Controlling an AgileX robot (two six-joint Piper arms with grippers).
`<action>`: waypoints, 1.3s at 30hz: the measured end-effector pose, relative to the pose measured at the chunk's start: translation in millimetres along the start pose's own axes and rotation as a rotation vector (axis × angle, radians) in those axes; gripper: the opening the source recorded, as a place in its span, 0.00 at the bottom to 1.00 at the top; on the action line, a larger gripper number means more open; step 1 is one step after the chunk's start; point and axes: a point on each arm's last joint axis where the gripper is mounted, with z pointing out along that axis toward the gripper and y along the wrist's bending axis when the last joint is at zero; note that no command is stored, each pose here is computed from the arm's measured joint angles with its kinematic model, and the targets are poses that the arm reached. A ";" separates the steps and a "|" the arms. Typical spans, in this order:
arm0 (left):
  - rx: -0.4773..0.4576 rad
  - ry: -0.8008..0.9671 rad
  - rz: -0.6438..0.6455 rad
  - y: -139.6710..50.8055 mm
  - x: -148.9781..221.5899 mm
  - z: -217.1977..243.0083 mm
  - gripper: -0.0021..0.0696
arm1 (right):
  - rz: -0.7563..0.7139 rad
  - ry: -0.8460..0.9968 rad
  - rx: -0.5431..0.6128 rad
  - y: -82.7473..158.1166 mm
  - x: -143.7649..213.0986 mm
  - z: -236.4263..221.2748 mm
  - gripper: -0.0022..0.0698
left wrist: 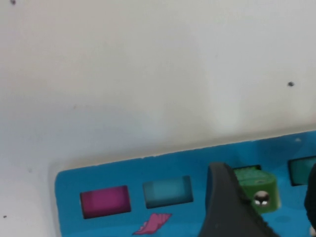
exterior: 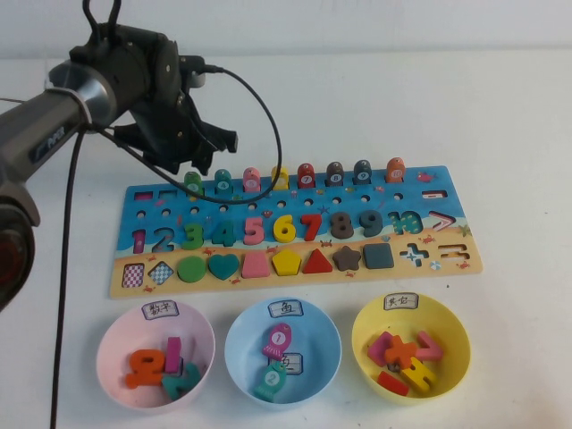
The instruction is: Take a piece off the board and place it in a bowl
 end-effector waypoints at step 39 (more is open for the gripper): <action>0.001 0.008 0.002 -0.7 3.3 26.5 0.45 | 0.000 0.000 0.000 0.0 0.0 0.0 0.01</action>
